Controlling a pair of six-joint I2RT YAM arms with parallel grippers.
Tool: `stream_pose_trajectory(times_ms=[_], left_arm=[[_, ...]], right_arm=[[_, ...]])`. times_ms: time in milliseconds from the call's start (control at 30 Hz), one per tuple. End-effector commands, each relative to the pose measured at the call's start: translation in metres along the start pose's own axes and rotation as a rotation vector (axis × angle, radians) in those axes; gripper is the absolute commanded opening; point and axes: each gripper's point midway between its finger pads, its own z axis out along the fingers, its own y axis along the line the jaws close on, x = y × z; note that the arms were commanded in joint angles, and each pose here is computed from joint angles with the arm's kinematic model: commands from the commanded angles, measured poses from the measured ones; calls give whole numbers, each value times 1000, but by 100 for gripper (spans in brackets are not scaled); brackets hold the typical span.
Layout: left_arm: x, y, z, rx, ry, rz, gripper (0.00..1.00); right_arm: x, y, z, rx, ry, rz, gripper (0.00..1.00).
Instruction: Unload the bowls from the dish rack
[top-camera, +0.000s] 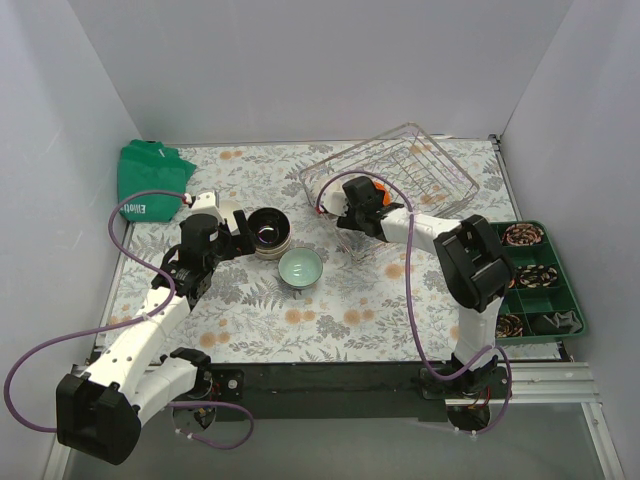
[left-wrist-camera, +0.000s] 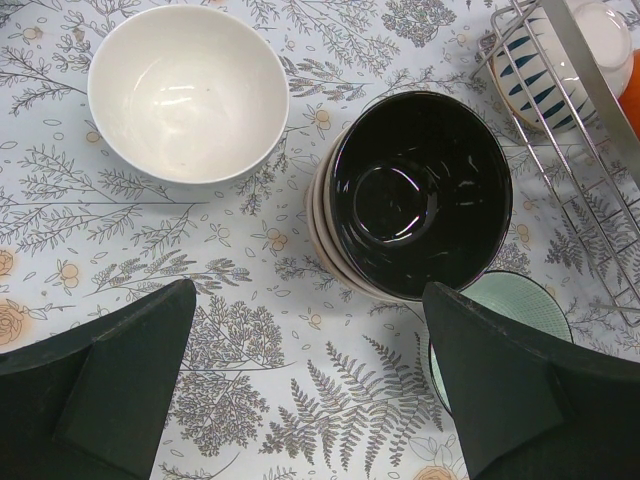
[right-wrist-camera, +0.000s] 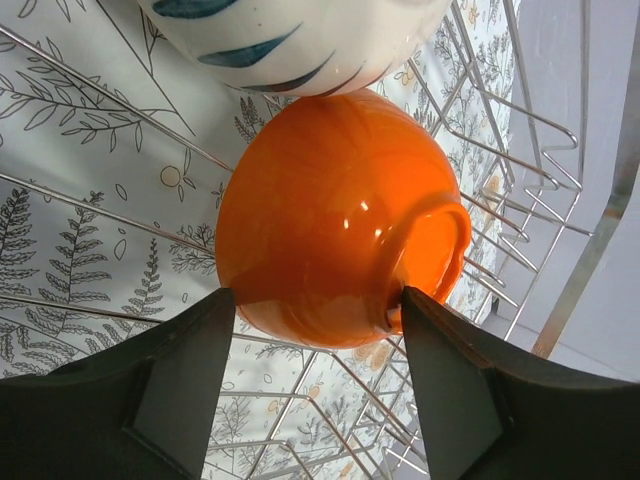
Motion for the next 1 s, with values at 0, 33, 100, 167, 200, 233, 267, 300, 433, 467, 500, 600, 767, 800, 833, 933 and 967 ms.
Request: stream_pose_trajectory(times_ms=[0, 33, 100, 167, 200, 233, 267, 300, 433, 467, 500, 600, 767, 800, 833, 933, 967], left_arm=[[-2, -1, 0, 8, -10, 12, 98], [0, -1, 0, 8, -7, 13, 98], [-1, -1, 0, 9, -10, 13, 98], [-2, -1, -1, 10, -11, 12, 98], [-2, -1, -1, 9, -13, 13, 98], [-2, -1, -1, 11, -14, 13, 98], [-2, -1, -1, 10, -12, 13, 98], [-2, -1, -1, 11, -14, 13, 98], [-3, -1, -2, 12, -17, 13, 98], [-4, -1, -2, 11, -20, 13, 98], [-3, -1, -2, 12, -18, 12, 98], [-2, -1, -2, 10, -16, 13, 98], [-3, -2, -2, 12, -18, 12, 98], [-2, -1, -1, 11, -15, 13, 98], [-1, -1, -1, 10, -13, 13, 98], [-1, -1, -1, 10, -12, 13, 98], [0, -1, -1, 9, -10, 14, 98]], right_arm=[[7, 2, -10, 2, 24, 19, 69], [5, -2, -13, 11, 14, 26, 64], [-1, -11, -21, 28, -11, 49, 59], [-5, -18, -27, 42, -30, 61, 50], [-7, -20, -29, 46, -36, 71, 49], [-8, -21, -30, 46, -43, 74, 47], [-9, -23, -32, 49, -49, 79, 47], [-10, -23, -33, 49, -54, 83, 47], [-9, -18, -30, 37, -50, 81, 47], [-7, -16, -28, 33, -43, 81, 47], [-7, -16, -28, 33, -41, 84, 48], [-11, -10, -28, 6, -68, 93, 56], [-14, -6, -28, -11, -79, 89, 77], [-13, -4, -26, -11, -71, 84, 79], [-10, -1, -22, -18, -58, 76, 80], [-4, 7, -14, -28, -25, 52, 82], [-2, 8, -12, -30, -18, 40, 83]])
